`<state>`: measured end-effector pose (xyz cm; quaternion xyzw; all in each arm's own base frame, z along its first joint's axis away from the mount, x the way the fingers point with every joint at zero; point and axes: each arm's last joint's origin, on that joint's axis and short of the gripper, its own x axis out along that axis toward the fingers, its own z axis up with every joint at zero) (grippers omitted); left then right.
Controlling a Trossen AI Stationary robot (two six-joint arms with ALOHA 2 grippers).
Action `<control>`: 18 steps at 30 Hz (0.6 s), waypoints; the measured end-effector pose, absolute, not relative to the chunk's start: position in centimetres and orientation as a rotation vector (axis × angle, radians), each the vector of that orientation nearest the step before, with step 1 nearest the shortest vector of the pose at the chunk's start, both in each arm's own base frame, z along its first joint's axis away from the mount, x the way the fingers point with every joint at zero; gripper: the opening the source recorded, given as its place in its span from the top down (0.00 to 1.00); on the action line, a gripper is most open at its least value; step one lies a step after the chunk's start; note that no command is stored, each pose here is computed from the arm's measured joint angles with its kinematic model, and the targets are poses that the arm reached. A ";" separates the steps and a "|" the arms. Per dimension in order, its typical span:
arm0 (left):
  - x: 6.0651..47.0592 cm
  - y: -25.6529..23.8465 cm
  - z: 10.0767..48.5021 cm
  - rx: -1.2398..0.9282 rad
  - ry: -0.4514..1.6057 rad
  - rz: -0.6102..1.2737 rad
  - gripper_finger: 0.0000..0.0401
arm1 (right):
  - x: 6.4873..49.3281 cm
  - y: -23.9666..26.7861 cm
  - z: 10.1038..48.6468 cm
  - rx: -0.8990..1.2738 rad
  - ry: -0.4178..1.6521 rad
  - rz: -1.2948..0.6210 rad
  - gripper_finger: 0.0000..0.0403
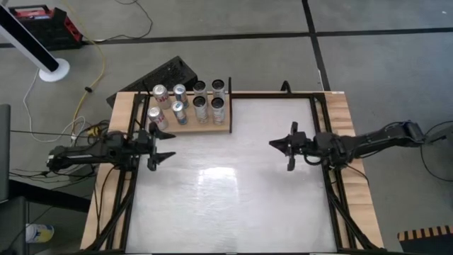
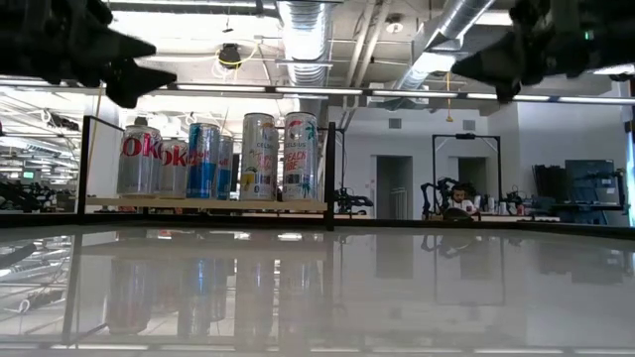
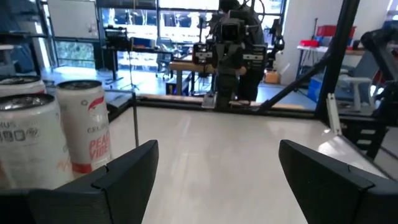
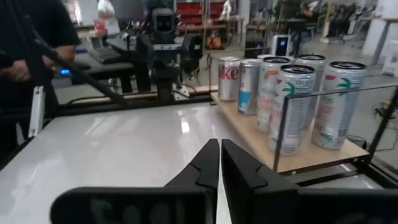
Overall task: Place canned beverage on shelf
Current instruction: Return to Home Position
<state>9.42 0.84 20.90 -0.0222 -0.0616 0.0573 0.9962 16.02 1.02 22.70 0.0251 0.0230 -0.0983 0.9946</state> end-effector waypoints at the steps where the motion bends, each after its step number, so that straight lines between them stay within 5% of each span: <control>1: 9.5 0.9 20.6 -0.038 -0.116 0.120 0.21 | 15.9 0.9 22.3 0.053 0.032 -0.204 0.89; 9: 10.1 1.0 18.0 -0.087 -0.101 0.140 0.21 | 14.7 0.0 18.3 0.121 -0.004 -0.254 0.97; 18: 10.1 1.0 17.6 -0.100 -0.093 0.143 0.21 | 13.9 -0.1 15.9 0.191 0.022 -0.269 0.90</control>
